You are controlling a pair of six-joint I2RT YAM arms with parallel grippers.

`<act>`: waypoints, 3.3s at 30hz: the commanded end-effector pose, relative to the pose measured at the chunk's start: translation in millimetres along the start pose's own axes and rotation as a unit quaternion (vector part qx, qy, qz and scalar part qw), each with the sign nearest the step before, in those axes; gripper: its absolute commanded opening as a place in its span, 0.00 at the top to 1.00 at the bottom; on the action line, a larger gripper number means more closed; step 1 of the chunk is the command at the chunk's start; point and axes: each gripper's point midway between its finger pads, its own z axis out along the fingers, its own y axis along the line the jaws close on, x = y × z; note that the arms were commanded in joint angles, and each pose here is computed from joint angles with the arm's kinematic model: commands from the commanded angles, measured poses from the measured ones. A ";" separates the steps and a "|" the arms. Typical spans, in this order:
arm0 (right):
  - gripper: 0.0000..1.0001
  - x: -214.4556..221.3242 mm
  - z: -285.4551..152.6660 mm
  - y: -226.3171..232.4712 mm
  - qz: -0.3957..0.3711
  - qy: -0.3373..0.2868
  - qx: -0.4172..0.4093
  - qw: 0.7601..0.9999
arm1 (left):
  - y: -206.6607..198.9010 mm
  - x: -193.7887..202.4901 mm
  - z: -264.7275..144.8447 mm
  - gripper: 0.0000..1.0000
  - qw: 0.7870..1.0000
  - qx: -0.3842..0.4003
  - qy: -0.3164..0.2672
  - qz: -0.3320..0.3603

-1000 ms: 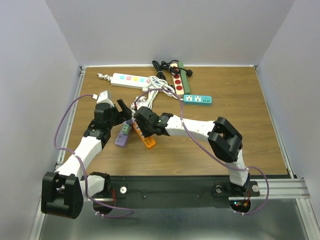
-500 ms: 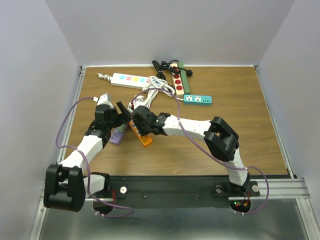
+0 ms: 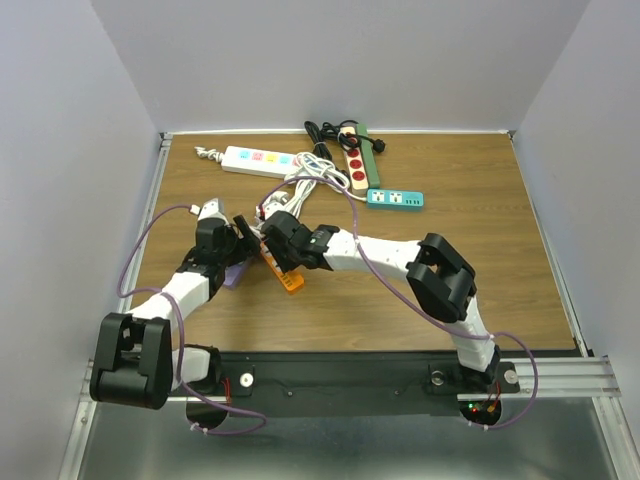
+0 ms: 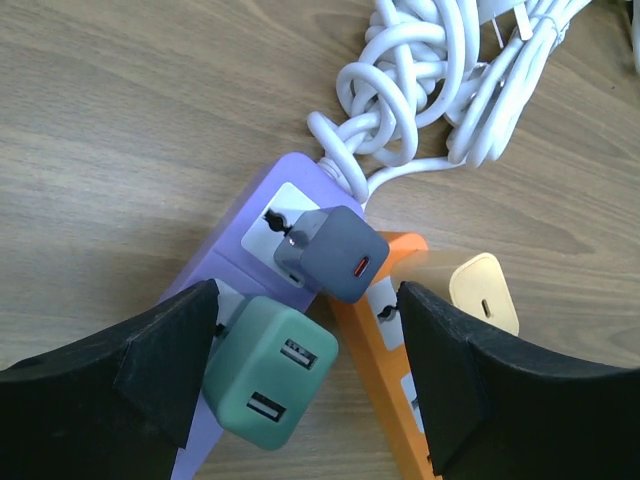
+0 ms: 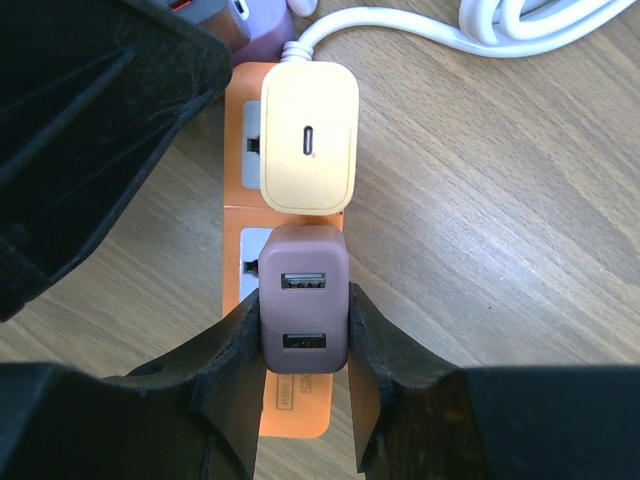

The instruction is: Insert the plug

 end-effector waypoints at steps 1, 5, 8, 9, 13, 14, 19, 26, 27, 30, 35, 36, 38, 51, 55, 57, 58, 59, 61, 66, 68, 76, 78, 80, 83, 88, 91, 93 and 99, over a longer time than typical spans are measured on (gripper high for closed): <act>1.00 210.0 29.1 -57.4 -0.087 0.326 0.074 0.938 | 4.2 3.4 7.1 0.19 1.000 -0.010 0.005 0.007; 1.00 226.0 12.2 -54.4 -0.066 0.348 0.059 0.933 | 6.8 7.8 9.7 0.29 1.000 -0.016 0.016 0.008; 0.99 248.4 -0.1 -58.8 -0.064 0.373 0.056 0.924 | 7.4 12.4 14.2 0.31 0.999 -0.019 0.032 0.009; 1.00 251.6 0.3 -60.1 -0.065 0.375 0.057 0.923 | 7.7 14.2 15.5 0.32 0.999 -0.019 0.037 0.012; 1.00 227.0 26.6 -51.5 -0.075 0.350 0.046 0.933 | 8.9 16.6 19.6 0.39 0.999 -0.024 0.047 0.013; 1.00 225.3 30.3 -50.1 -0.074 0.349 0.042 0.933 | 8.8 17.5 19.3 0.40 0.998 -0.024 0.049 0.014; 1.00 243.6 13.0 -49.6 -0.051 0.369 0.029 0.928 | 8.5 19.3 21.6 0.41 0.998 -0.024 0.055 0.016; 1.00 242.1 27.3 -53.0 -0.057 0.366 0.018 0.929 | 7.4 22.4 23.3 0.43 0.998 -0.022 0.063 0.019; 1.00 232.7 37.9 -49.6 -0.050 0.358 0.007 0.932 | 7.9 23.4 23.2 0.43 0.997 -0.023 0.065 0.018; 1.00 239.5 33.8 -46.7 -0.052 0.375 -0.007 0.925 | 7.8 23.3 24.0 0.43 0.997 -0.024 0.066 0.018; 0.99 278.4 -1.1 -55.8 -0.044 0.422 0.009 0.906 | 8.2 25.2 26.3 0.44 0.997 -0.024 0.072 0.020; 1.00 278.2 -0.5 -56.6 -0.046 0.422 0.013 0.905 | 8.0 25.4 26.2 0.44 0.997 -0.024 0.072 0.020; 0.99 272.4 10.9 -56.0 -0.058 0.423 0.017 0.904 | 7.5 24.6 25.9 0.44 0.997 -0.023 0.071 0.020; 1.00 290.4 20.1 -61.1 -0.090 0.454 0.062 0.884 | 7.3 27.8 30.1 0.45 0.996 -0.022 0.081 0.022; 1.00 294.6 6.0 -57.3 -0.078 0.462 0.055 0.882 | 7.4 27.0 29.6 0.45 0.996 -0.023 0.079 0.021; 1.00 289.4 2.7 -58.8 -0.080 0.455 0.063 0.885 | 7.8 28.3 30.8 0.45 0.996 -0.024 0.082 0.021; 1.00 282.7 5.6 -58.2 -0.078 0.445 0.069 0.889 | 7.5 28.5 31.5 0.45 0.996 -0.023 0.083 0.023; 1.00 267.5 15.1 -54.2 -0.083 0.427 0.065 0.898 | 7.1 28.8 32.6 0.46 0.996 -0.022 0.085 0.023; 0.99 252.4 26.8 -50.6 -0.087 0.412 0.064 0.905 | 7.8 29.8 32.4 0.46 0.996 -0.023 0.087 0.024; 1.00 207.4 56.4 -34.7 -0.107 0.377 0.043 0.919 | 6.8 29.2 31.8 0.46 0.996 -0.020 0.085 0.024; 0.99 206.5 59.5 -40.0 -0.110 0.385 0.050 0.915 | 7.4 30.6 32.3 0.46 0.995 -0.021 0.089 0.025; 1.00 235.8 47.8 -43.0 -0.059 0.413 0.027 0.908 | 6.5 32.0 33.7 0.47 0.995 -0.019 0.094 0.027; 1.00 235.8 40.0 -38.2 -0.046 0.412 0.027 0.910 | 7.3 31.7 33.2 0.46 0.995 -0.021 0.093 0.027; 0.99 237.1 33.5 -38.9 -0.041 0.412 0.031 0.910 | 6.5 30.6 32.0 0.46 0.995 -0.019 0.090 0.025; 0.94 226.9 24.1 -39.5 -0.031 0.399 0.037 0.916 | 6.2 30.2 31.9 0.45 0.996 -0.018 0.089 0.025; 0.65 189.3 23.2 -36.0 -0.018 0.348 0.048 0.936 | 6.2 27.0 29.7 0.44 0.996 -0.019 0.081 0.025; 0.49 165.4 22.3 -35.2 -0.016 0.318 0.053 0.947 | 5.8 26.9 29.0 0.44 0.996 -0.019 0.079 0.025; 0.36 154.2 21.4 -36.7 -0.013 0.304 0.056 0.951 | 6.5 26.1 28.2 0.44 0.997 -0.020 0.077 0.023; 0.28 108.4 10.3 -41.5 -0.005 0.245 0.069 0.967 | 5.7 22.7 25.5 0.44 0.997 -0.018 0.067 0.022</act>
